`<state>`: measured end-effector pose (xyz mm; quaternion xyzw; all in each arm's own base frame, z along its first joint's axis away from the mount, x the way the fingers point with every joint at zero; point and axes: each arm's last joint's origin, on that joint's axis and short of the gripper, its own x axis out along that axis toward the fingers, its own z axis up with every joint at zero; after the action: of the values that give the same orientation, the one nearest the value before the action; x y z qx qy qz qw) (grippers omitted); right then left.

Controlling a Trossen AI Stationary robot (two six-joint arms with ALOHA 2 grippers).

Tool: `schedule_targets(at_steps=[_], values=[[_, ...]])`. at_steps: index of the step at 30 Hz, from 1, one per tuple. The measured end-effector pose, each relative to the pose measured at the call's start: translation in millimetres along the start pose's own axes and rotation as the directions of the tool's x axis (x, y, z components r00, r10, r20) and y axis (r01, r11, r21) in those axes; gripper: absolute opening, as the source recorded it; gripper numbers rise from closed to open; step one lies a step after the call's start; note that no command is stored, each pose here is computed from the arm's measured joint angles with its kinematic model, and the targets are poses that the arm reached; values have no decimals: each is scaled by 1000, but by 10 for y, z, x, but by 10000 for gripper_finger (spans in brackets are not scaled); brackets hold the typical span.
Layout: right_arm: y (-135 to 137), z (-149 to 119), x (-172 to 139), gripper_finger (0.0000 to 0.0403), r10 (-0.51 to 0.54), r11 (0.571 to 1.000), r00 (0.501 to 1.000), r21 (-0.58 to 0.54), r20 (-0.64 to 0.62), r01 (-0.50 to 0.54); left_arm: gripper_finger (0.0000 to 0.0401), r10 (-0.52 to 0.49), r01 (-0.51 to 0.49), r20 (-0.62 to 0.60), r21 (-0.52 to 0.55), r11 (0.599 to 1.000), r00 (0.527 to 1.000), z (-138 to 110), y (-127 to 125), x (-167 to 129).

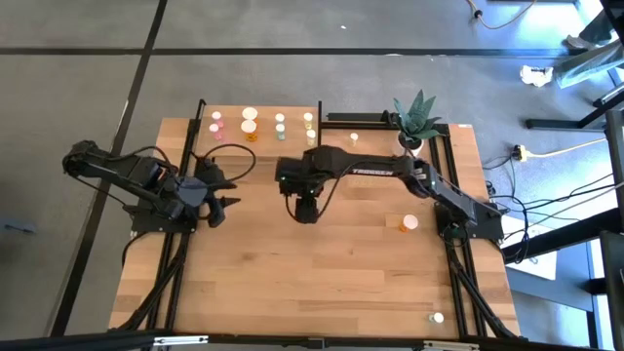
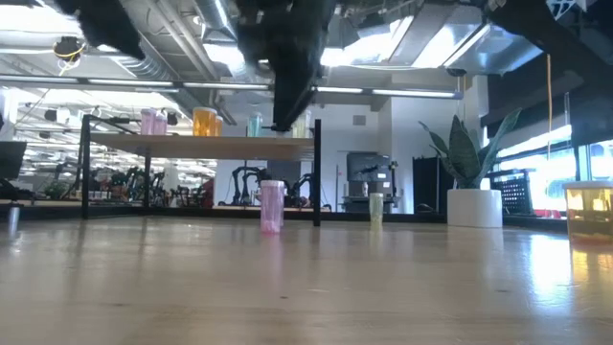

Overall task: Pick and place medicine bottles onto shelf by color
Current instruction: Put the pink pill bottle on the shelf aligned with the other pink pill bottles

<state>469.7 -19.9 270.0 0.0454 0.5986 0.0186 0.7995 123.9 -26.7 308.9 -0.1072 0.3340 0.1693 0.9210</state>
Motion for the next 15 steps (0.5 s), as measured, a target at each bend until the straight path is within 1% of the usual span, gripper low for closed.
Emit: schedule_targets(at_steps=[3, 6, 10, 15], values=[[53, -20, -223, 156, 0, 1000, 999, 10, 49, -1, 190, -41, 39, 22, 61, 997, 999, 67, -95, 75], [148, -50, -452, 156, 7, 1000, 995, -11, 102, -6, 190, -39, 37, 12, 131, 991, 999, 107, -199, 203], [288, -106, -724, 156, 23, 999, 986, -48, 163, -15, 190, -30, 31, -7, 192, 981, 1000, 140, -339, 396], [479, -201, -1007, 156, 45, 993, 975, -117, 218, -20, 190, -59, 61, -16, 232, 971, 998, 180, -519, 639]])
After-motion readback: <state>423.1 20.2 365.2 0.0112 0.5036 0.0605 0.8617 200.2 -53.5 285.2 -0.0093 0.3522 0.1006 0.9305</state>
